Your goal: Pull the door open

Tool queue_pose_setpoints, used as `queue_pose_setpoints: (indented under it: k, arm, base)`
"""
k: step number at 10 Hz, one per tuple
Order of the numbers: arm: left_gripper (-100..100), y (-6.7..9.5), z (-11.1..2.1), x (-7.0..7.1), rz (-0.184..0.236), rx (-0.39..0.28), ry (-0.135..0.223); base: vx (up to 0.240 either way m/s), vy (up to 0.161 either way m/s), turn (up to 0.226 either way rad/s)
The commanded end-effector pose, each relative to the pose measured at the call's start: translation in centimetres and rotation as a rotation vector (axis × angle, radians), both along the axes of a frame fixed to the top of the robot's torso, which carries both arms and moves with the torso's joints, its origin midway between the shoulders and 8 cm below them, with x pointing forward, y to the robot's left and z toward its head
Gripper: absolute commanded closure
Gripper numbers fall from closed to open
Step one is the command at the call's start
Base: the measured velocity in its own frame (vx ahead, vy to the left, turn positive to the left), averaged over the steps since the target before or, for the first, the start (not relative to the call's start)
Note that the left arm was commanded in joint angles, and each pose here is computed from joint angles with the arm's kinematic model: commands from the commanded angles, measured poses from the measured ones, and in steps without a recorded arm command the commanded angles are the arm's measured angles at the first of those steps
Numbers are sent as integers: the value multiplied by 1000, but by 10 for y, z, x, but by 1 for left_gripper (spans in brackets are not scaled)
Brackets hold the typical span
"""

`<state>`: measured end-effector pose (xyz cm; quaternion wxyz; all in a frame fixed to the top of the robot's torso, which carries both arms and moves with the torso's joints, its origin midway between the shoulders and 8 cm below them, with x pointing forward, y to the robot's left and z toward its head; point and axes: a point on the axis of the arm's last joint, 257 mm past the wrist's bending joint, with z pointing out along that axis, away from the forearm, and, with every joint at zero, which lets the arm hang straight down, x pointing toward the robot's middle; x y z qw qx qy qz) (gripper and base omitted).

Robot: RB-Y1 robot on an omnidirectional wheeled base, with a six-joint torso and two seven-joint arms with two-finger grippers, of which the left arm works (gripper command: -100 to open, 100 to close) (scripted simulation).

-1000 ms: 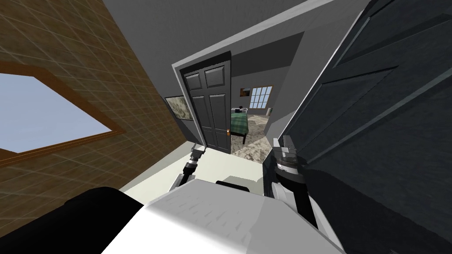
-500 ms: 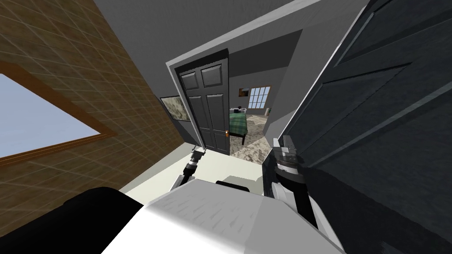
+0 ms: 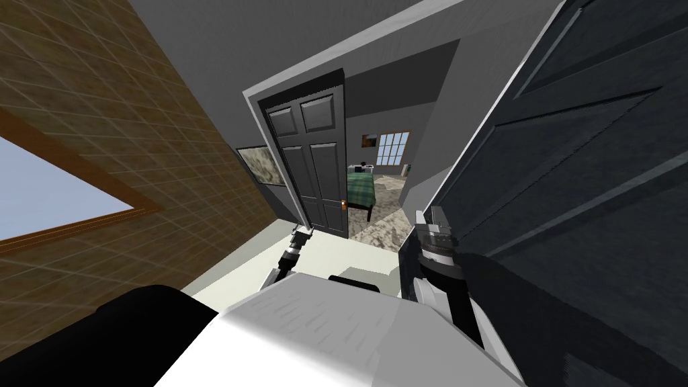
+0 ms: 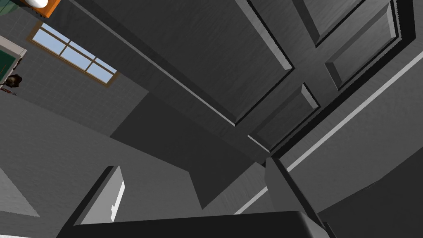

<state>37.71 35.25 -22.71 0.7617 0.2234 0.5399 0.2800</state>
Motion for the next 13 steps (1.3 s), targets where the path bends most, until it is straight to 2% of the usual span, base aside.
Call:
queue_pose_setpoints:
  k: [1,3,4,8,9,13]
  arm:
    - [-100,1,-7,0,16,46,13]
    - [-100,3,-20,-2,36,107,36]
    - [-100,3,-20,-2,39,116,35]
    - [-100,5,-43,-5,75,238,79]
    - [-100,5,-43,-5,78,245,78]
    - [-100,6,-66,-9,107,363,119]
  base:
    - [66,-13,-34]
    - [89,-10,-48]
    - [69,-5,-16]
    - [91,-14,-43]
    - [67,-19,-9]
    - [87,-14,-41]
